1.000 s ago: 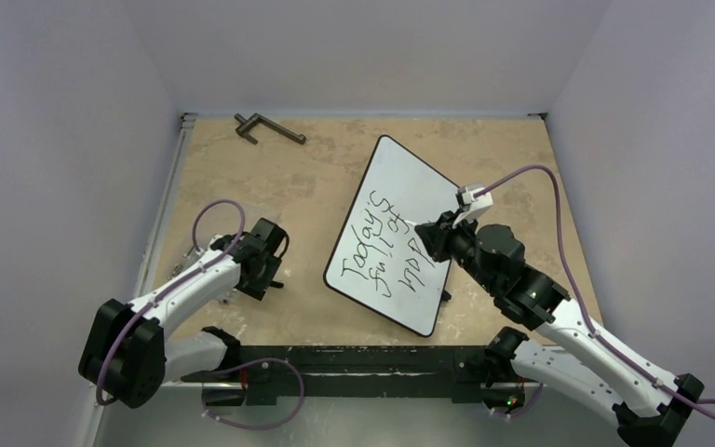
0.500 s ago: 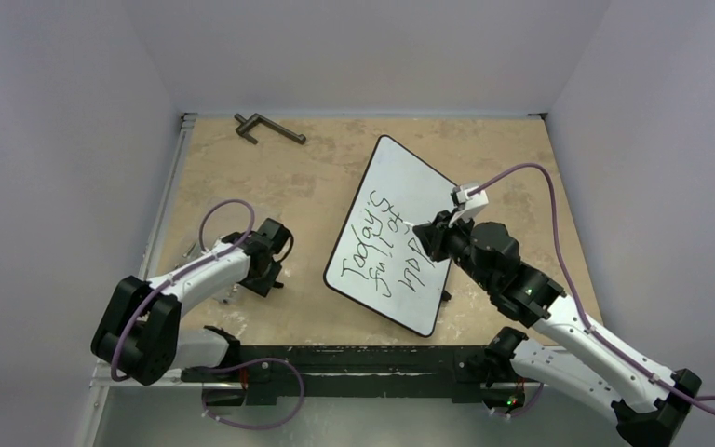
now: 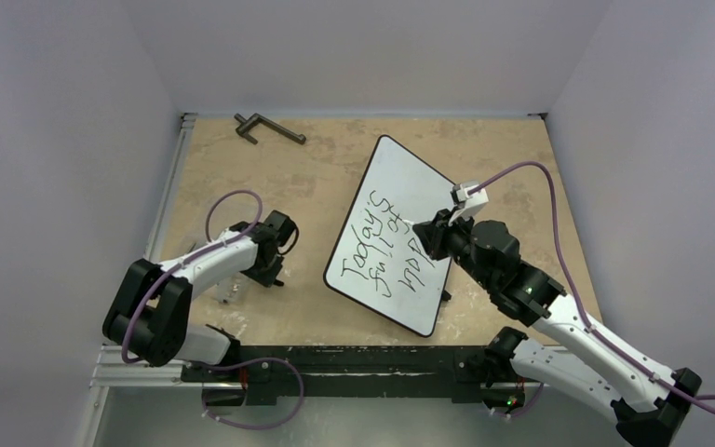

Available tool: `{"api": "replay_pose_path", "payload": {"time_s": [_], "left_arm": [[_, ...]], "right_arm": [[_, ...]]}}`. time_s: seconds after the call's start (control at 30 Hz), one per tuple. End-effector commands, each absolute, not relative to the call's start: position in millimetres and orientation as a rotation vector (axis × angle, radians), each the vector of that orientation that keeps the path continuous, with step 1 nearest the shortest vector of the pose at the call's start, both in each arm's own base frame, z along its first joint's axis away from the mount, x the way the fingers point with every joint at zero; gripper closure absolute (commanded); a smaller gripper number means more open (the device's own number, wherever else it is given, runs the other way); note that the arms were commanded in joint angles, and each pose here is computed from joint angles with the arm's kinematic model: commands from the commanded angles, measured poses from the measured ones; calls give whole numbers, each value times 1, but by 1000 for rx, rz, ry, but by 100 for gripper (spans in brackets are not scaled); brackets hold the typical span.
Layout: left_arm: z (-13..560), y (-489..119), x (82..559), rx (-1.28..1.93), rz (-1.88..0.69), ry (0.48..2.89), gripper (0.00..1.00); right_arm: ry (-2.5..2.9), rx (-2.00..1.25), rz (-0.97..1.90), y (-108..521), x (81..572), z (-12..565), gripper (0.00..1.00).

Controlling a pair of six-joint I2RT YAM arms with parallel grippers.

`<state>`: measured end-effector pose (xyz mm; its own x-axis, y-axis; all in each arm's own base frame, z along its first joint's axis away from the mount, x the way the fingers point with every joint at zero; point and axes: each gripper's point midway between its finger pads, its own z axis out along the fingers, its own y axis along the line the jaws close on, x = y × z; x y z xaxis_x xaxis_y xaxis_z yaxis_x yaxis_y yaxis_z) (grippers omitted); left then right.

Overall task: Write a sentence on the whiteboard
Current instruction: Pick up the pen cap from the center of the board, then insert the whiteboard marker without the cap into the pen cap.

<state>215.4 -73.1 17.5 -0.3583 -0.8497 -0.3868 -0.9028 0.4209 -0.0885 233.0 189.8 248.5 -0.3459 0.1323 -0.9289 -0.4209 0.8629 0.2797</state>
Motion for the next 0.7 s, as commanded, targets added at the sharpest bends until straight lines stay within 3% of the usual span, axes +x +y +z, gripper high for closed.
{"api": "replay_pose_path", "payload": {"time_s": [0.0,0.67], "left_arm": [[26,-74,228,-1465,133,2271,100],[196,-56,230,-1178,-365,1926,100]], "right_arm": [[1772,-192,593,186,234,280,100],[1475,-512,1038,256,192,359,100]]}}
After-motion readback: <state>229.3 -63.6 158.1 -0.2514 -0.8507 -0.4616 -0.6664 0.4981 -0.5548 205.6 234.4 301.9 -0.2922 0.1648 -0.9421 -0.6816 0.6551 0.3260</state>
